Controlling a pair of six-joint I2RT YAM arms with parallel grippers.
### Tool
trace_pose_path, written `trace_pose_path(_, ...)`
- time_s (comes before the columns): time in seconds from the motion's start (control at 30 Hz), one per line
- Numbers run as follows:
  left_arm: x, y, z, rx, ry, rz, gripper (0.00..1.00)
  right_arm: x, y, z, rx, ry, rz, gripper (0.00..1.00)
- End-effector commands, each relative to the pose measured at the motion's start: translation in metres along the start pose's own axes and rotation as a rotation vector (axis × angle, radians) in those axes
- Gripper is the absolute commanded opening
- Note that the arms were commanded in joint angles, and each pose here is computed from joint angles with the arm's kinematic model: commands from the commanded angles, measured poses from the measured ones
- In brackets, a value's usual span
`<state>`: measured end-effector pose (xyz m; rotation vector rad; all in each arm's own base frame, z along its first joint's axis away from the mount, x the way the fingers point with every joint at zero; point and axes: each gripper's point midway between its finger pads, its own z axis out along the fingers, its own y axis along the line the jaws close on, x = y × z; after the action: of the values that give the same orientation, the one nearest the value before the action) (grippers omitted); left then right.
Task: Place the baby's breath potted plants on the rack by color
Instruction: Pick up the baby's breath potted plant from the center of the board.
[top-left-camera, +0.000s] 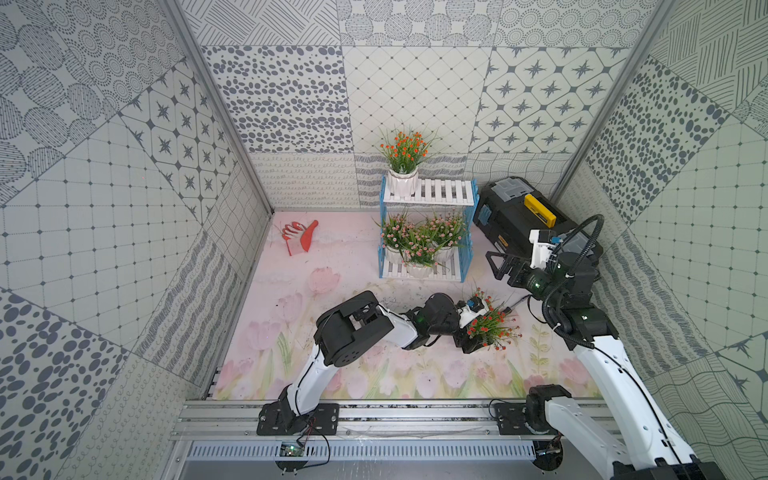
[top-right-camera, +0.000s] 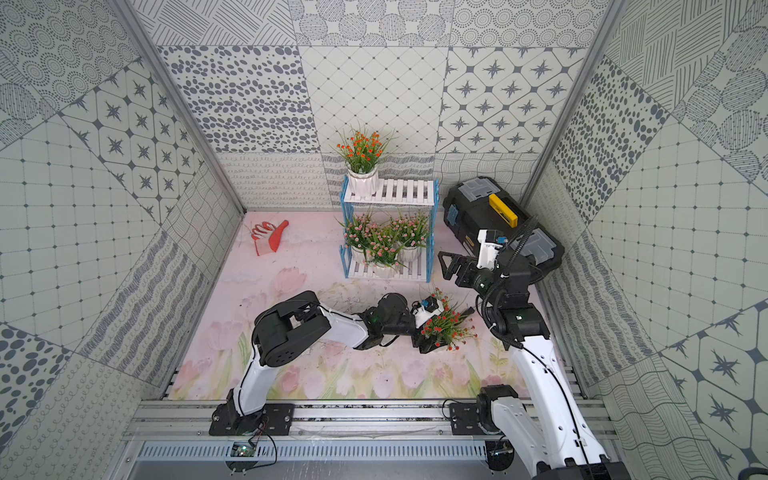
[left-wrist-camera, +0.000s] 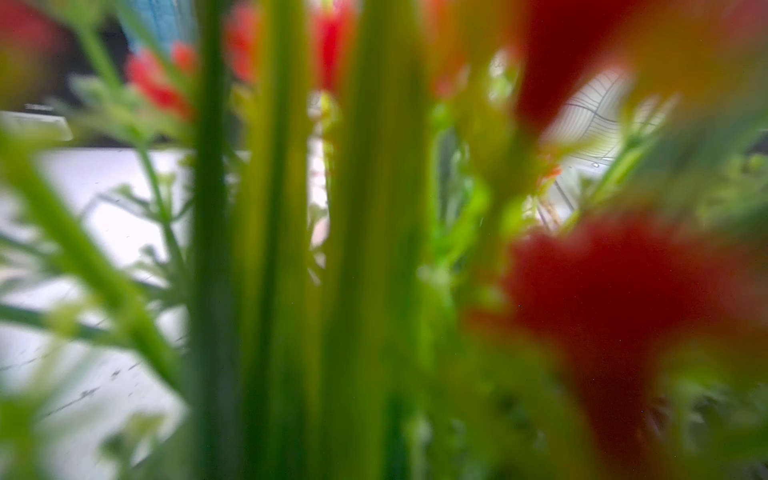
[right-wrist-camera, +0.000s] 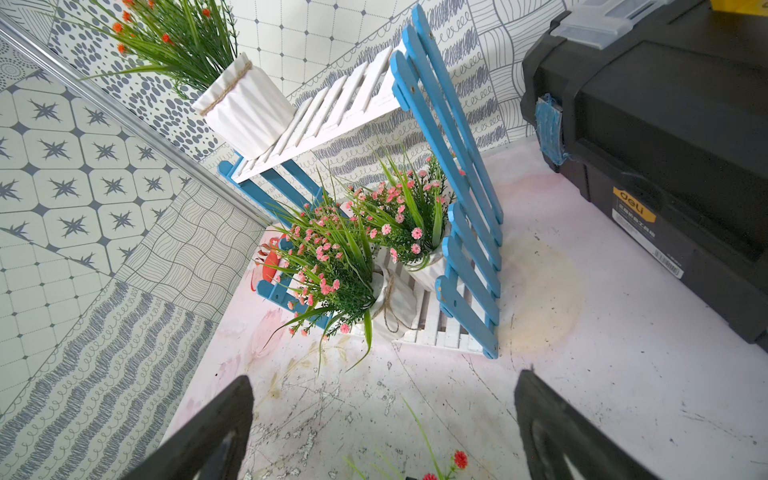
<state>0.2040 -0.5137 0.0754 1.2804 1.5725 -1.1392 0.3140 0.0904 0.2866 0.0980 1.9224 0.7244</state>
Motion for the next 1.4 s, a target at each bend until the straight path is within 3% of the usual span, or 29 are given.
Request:
trace_pose_path(0.0, -0.007, 0.028, -0.014, -0.187, -0.03, -0.004, 0.68, -0.006, 0.001, -0.003, -0.005, -0.035, -0.022, 0.98)
trace_pose_path(0.43, -0.027, 0.083, -0.059, -0.583, -0.111, -0.09, 0.65, -0.014, -0.002, -0.011, 0.036, -0.074, -0.032, 0.98)
trace_pose_path(0.67, -0.044, 0.101, -0.082, -0.735, -0.118, -0.108, 0.65, -0.031, -0.007, -0.023, 0.122, -0.112, -0.051, 0.98)
trace_pose_path(1.03, -0.092, 0.096, -0.102, -0.768, -0.134, -0.087, 0.65, -0.032, -0.025, -0.026, 0.23, -0.11, -0.046, 0.98)
trace_pose_path(1.37, -0.165, 0.1, -0.131, -0.779, -0.158, -0.095, 0.66, -0.03, -0.038, -0.034, 0.308, -0.125, -0.038, 0.98)
